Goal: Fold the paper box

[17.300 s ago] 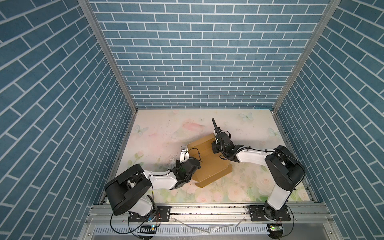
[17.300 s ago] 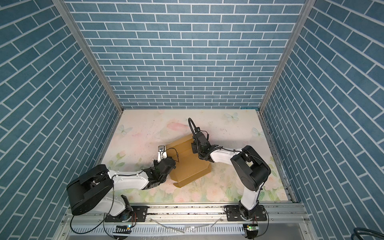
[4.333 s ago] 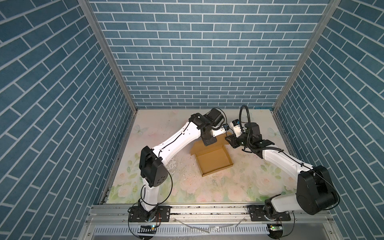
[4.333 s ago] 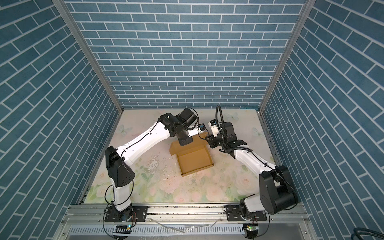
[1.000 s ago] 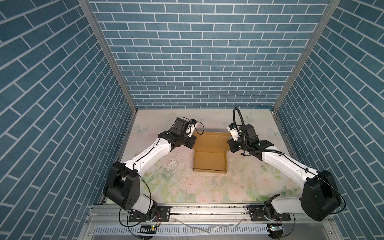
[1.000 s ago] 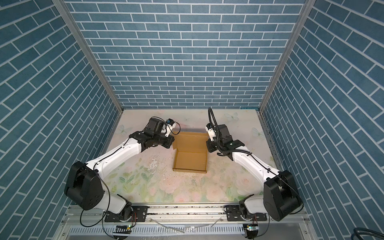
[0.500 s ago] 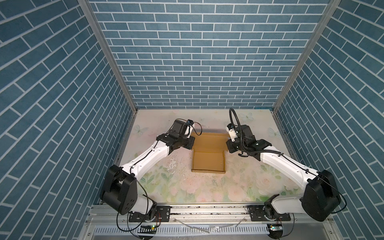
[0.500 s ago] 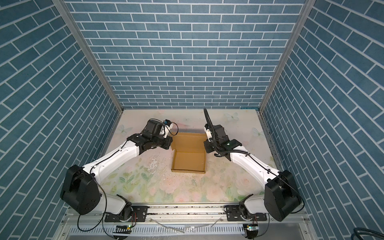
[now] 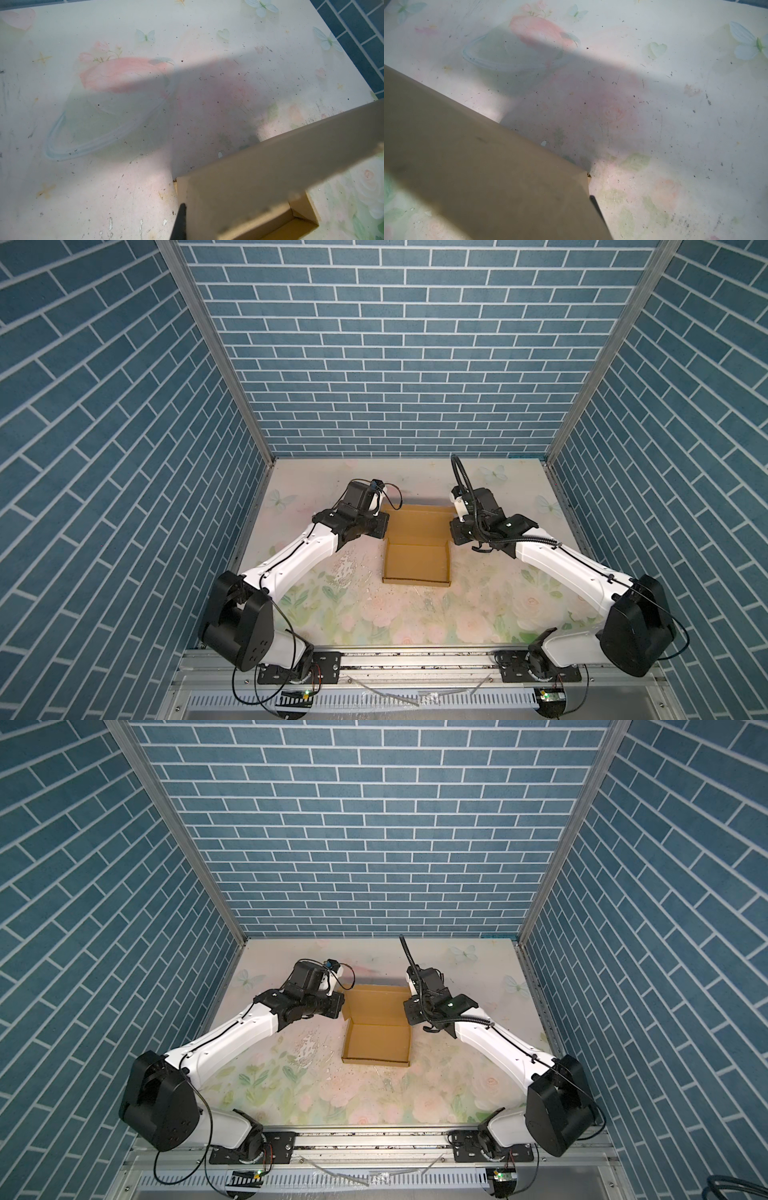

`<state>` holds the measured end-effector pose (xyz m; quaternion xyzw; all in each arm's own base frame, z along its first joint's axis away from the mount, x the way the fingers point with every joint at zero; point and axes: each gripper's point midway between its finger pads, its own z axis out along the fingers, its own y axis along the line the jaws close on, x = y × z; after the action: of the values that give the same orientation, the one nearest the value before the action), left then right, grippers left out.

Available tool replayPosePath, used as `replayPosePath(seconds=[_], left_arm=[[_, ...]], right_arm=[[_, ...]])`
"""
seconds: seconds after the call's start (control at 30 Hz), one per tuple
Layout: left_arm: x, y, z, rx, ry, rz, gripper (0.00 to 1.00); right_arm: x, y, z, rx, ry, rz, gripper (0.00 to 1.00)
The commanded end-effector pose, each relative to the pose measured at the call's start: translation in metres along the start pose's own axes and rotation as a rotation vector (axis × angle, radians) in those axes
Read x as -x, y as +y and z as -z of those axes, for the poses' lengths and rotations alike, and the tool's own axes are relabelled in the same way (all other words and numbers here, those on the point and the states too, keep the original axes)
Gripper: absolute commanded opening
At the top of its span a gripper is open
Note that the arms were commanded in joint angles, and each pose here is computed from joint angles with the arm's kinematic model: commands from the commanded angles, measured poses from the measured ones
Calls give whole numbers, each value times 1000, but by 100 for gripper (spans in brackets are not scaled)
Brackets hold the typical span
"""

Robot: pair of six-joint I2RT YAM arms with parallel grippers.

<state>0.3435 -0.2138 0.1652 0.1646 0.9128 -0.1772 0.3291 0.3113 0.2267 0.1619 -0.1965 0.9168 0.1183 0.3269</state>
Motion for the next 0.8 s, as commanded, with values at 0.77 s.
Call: replayPosePath(seconds=[0.77], left_arm=[[5, -15, 16, 46, -127, 21, 3]], right_arm=[[14, 13, 3, -60, -37, -100, 10]])
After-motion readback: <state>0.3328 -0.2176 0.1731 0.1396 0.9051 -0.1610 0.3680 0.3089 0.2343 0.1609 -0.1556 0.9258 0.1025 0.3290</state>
